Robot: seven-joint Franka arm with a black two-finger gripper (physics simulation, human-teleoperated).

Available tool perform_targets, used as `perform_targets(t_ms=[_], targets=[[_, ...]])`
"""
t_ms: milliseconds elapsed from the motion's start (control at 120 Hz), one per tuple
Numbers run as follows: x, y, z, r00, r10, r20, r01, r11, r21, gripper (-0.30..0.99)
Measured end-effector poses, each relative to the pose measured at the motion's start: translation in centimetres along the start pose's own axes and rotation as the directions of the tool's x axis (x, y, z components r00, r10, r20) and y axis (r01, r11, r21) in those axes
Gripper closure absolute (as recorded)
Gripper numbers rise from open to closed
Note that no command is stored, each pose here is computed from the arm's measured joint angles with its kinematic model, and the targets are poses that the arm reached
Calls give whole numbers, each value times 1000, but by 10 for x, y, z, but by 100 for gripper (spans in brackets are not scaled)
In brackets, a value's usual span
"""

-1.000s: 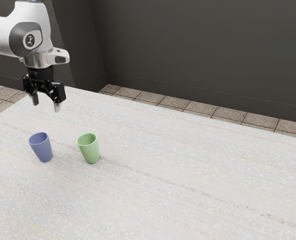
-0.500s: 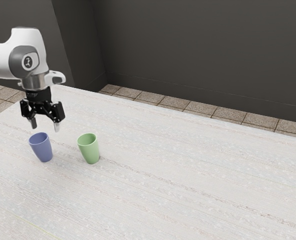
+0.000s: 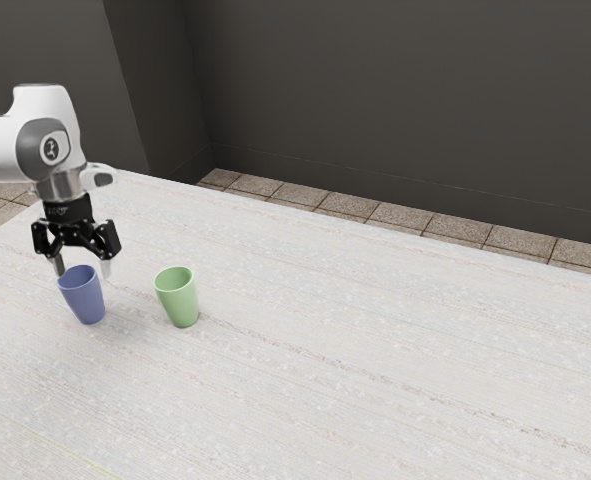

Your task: Place the left cup onto the right cup

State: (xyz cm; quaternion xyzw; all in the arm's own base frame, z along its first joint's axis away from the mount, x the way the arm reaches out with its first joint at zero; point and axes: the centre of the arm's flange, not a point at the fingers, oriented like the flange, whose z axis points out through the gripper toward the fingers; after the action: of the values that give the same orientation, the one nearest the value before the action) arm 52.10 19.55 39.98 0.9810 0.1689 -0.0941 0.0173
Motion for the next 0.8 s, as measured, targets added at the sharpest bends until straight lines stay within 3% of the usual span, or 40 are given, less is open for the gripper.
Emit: perform_targets(t_ms=[350, 800], targets=[[20, -17, 24, 999, -34, -37, 34, 999, -5, 0], [44, -23, 40, 992, -11, -125, 12, 1000, 8, 0]])
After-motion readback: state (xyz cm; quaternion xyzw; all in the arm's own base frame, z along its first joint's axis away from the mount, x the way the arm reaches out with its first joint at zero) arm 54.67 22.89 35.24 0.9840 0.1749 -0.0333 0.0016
